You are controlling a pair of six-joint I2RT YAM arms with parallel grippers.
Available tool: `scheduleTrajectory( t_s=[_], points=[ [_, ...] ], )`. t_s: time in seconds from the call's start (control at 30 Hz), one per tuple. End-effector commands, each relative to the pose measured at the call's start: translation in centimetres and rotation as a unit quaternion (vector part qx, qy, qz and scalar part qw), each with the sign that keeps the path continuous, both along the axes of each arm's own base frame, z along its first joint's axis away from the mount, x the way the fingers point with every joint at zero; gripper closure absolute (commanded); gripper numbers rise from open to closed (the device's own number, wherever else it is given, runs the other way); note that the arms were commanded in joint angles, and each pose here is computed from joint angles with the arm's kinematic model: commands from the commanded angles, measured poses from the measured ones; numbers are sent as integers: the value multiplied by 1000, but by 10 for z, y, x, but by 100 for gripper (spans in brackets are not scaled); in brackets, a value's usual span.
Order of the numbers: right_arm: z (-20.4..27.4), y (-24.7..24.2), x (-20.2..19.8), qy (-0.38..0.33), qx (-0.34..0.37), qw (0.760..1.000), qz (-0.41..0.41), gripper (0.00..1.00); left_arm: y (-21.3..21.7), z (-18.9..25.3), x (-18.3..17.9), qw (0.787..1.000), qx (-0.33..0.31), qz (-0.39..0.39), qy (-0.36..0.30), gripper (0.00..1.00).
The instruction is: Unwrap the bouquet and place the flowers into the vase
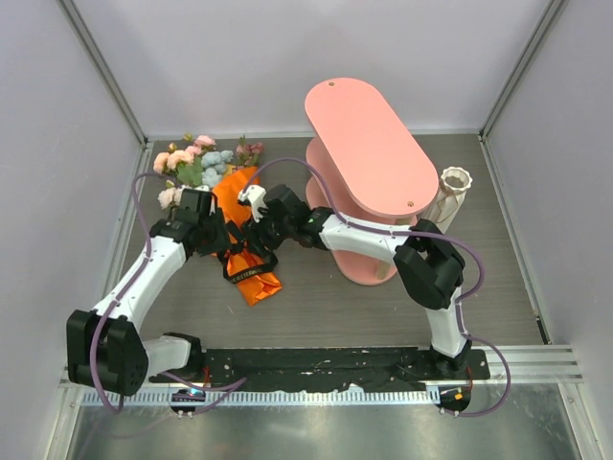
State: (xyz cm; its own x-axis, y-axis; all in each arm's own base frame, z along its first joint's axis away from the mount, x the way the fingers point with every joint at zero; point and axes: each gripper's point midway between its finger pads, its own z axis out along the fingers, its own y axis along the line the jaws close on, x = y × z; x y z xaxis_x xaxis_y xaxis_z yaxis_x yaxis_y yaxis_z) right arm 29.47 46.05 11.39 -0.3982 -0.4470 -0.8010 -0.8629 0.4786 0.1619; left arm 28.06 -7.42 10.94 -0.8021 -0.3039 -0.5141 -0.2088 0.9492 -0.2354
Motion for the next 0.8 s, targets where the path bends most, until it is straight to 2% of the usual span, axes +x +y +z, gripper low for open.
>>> scheduleTrajectory(
  t_s=[0.0, 0.2, 0.5, 0.63, 0.77],
  points=[
    [19, 21, 5, -34, 37, 998, 43, 38, 6, 7, 6, 994, 66, -88, 0, 55],
    [14, 28, 12, -48, 34, 997, 53, 43, -7, 1, 16, 986, 83, -148, -2, 53],
    [12, 28, 23, -80, 30, 996, 37, 54, 2, -11, 32, 979, 127, -156, 16, 60],
    [9, 30, 22, -90, 36, 994, 43, 55, -3, -8, 35, 973, 142, -182, 9, 57],
    [7, 35, 19, -89, 46, 993, 59, 61, -4, -15, 34, 966, 149, -206, 41, 54]
  ],
)
